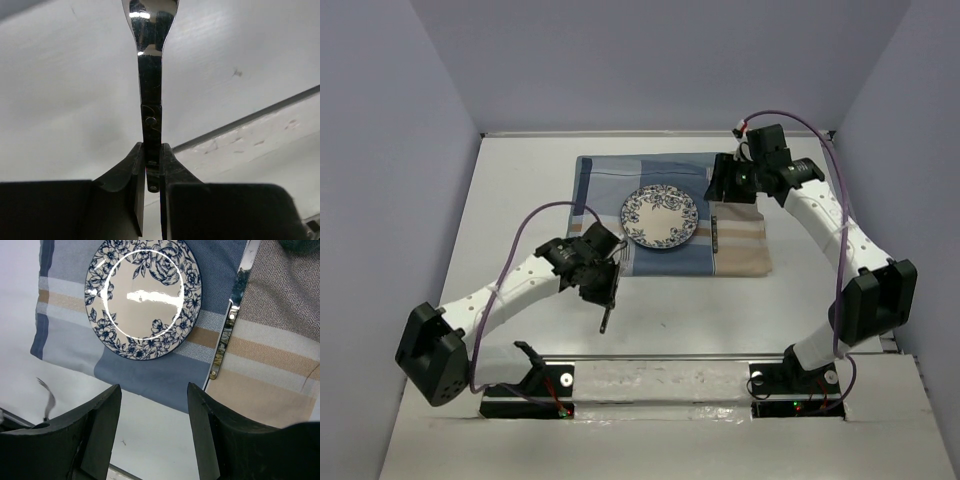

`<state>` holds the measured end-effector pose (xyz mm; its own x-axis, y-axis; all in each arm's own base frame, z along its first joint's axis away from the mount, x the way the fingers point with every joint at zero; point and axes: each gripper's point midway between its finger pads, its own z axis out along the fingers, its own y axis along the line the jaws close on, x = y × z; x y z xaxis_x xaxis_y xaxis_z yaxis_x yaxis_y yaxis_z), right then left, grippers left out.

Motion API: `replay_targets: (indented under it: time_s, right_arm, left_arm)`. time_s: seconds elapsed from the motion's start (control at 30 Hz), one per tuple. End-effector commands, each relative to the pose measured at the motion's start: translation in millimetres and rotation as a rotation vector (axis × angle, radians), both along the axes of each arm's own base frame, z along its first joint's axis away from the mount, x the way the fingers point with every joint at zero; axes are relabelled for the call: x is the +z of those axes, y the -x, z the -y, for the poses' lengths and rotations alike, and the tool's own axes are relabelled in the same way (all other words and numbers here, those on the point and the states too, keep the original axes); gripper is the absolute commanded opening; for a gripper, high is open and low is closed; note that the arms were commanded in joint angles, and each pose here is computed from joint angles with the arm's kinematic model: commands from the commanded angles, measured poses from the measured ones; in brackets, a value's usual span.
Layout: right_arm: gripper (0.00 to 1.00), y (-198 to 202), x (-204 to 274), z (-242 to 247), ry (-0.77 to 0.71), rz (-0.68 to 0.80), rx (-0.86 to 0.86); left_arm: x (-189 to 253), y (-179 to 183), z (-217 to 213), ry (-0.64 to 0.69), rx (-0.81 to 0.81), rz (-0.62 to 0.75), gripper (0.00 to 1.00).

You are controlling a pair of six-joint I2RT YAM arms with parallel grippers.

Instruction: Set the dinner table for one person

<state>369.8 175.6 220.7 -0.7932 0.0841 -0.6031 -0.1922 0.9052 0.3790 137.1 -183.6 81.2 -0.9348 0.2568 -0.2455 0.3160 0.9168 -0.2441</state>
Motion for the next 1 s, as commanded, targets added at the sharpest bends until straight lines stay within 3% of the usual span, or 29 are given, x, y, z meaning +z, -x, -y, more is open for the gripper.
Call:
replay_targets:
  time_s: [0.0, 0.27, 0.43, 0.67, 0.97]
  right_arm:
    - [0.61, 6.3, 19.8, 0.7, -0.014, 0.059, 0.012]
    - [0.60, 32.7, 1.8, 5.3, -0.032, 0.011, 0.004]
    - [0.60, 42.9, -9.5, 8.1, -0.034, -0.016, -0.007]
    - [0.61, 40.3, -17.2, 13.4, 0.001, -0.021, -0.021]
    - [0.61, 35.5, -20.5, 13.8, 0.014, -0.027, -0.027]
  left_arm:
    - [33.8, -48.4, 18.9, 0.066, 0.076, 0.088, 0.00]
    - [30.0, -199.8, -0.2, -0.025, 0.250, 0.262, 0.00]
    - [25.6, -249.0, -11.2, -0.100, 0.277, 0.313, 0.00]
    - [7.2, -274.3, -7.4, -0.095, 0.274, 0.280, 0.00]
    - [-24.8, -268.1, -9.7, -0.133, 0.256, 0.209, 0.00]
